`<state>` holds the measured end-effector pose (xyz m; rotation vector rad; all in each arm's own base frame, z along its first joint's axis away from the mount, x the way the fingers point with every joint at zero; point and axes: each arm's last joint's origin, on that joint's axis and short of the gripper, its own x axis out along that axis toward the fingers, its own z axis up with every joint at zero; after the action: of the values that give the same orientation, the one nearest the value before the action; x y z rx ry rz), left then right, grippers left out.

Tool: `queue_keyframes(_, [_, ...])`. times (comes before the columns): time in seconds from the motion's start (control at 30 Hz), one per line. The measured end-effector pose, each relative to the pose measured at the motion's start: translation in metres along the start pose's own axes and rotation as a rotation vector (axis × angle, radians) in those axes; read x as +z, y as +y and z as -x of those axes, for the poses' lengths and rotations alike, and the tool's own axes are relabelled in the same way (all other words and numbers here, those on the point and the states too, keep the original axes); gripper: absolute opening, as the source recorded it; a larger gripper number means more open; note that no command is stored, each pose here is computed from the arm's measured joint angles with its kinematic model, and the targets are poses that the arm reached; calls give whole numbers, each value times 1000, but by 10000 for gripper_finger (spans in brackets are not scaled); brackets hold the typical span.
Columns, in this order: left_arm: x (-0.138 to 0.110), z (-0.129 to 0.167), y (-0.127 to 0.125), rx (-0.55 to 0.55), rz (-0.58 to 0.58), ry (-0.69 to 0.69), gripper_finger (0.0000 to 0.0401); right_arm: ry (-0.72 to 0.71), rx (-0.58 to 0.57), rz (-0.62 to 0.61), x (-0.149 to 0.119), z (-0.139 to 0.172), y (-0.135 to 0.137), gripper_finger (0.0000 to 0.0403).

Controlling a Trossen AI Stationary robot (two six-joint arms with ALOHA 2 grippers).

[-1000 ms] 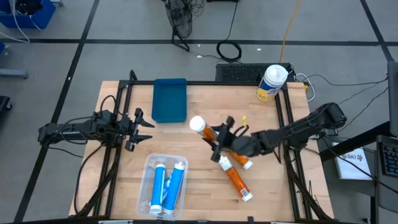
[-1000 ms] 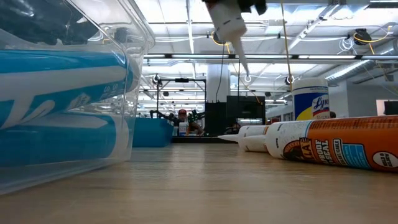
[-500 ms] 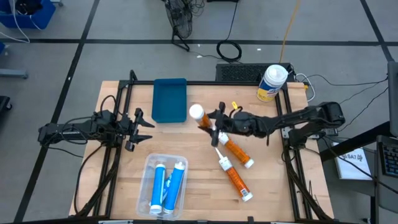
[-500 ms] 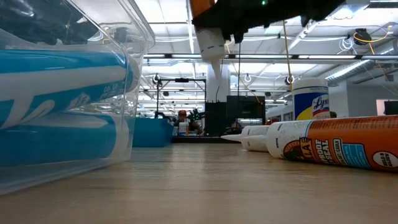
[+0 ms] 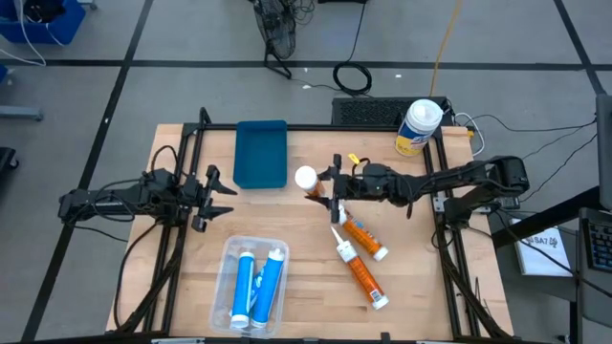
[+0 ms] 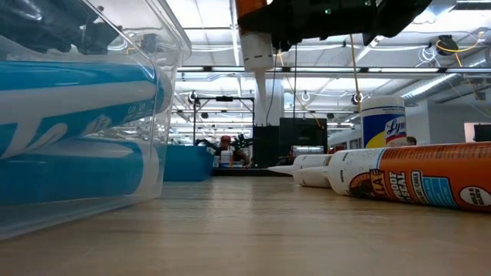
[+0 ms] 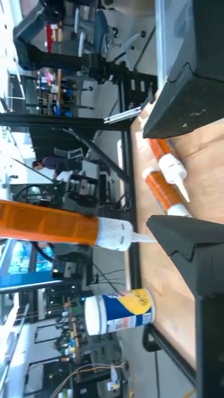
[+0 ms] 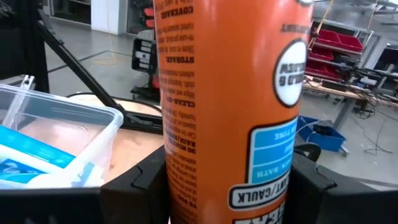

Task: Pick & place silicon tubes, Sealant and Lysol wipes
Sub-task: Put the right orange sealant into the blue bin

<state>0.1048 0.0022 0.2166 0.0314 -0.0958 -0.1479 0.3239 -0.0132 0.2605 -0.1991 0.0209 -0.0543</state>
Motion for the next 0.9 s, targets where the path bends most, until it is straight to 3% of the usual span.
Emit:
queue_keyframes(0.4, [8,-6,4,94,-202,-77,214,21,-10,-1,-13,-3,-26,199])
queue_keyframes(0.53, [15,-16,11,265,-194,-139,214,32,-20,-8,-26,-10,-34,199])
queue_keyframes(0.73, [12,-36,26,585,-221,-89,214,29,-50,-40,-39,-16,-42,198])
queue_keyframes(0.8, [13,-48,31,595,-223,-51,214,39,-52,-44,-44,-18,-43,198])
queue_keyframes(0.9, [15,-70,36,473,-210,-7,214,42,-51,-58,-46,-19,-43,198])
